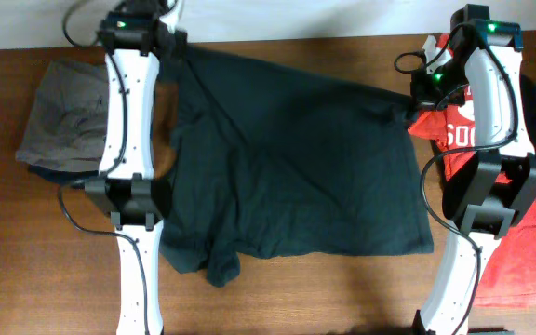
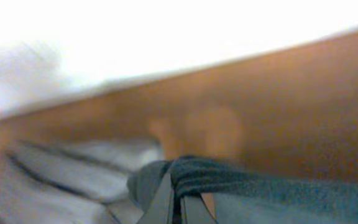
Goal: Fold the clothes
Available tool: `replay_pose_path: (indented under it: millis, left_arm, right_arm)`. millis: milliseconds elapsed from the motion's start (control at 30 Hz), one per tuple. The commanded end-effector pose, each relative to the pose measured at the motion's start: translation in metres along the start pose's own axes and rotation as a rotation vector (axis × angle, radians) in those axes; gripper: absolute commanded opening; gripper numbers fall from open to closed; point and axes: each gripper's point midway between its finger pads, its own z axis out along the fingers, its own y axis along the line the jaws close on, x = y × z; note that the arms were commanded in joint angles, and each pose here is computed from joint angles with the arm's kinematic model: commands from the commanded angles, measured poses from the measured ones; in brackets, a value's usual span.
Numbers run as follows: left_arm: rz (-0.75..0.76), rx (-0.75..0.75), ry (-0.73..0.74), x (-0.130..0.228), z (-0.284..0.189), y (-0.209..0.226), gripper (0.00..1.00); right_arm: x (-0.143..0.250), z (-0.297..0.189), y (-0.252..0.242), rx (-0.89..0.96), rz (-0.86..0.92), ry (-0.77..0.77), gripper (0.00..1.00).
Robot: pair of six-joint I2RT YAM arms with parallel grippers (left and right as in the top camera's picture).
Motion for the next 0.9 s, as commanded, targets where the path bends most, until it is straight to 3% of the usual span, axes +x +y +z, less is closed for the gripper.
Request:
replay_pose_path:
  millis: [0, 467, 867]
  left_arm:
    - [-0.042, -0.074, -0.274, -0.061, -0.074, 0.032, 0.00]
    - [0.022, -0.035, -0.318, -0.074, -0.082, 0.004, 0.00]
    - [0.057, 0.005, -0.184, -0.047, -0.001, -0.017, 0.00]
  right_arm:
    - [-0.004, -0.006, -0.014, -0.006, 0.023, -0.023, 0.04]
    - [-0.004, -0.008, -0.025, -0.012, 0.046, -0.036, 0.04]
    - [-0.012, -0.009, -0.026, -0.006, 0.035, -0.065, 0.04]
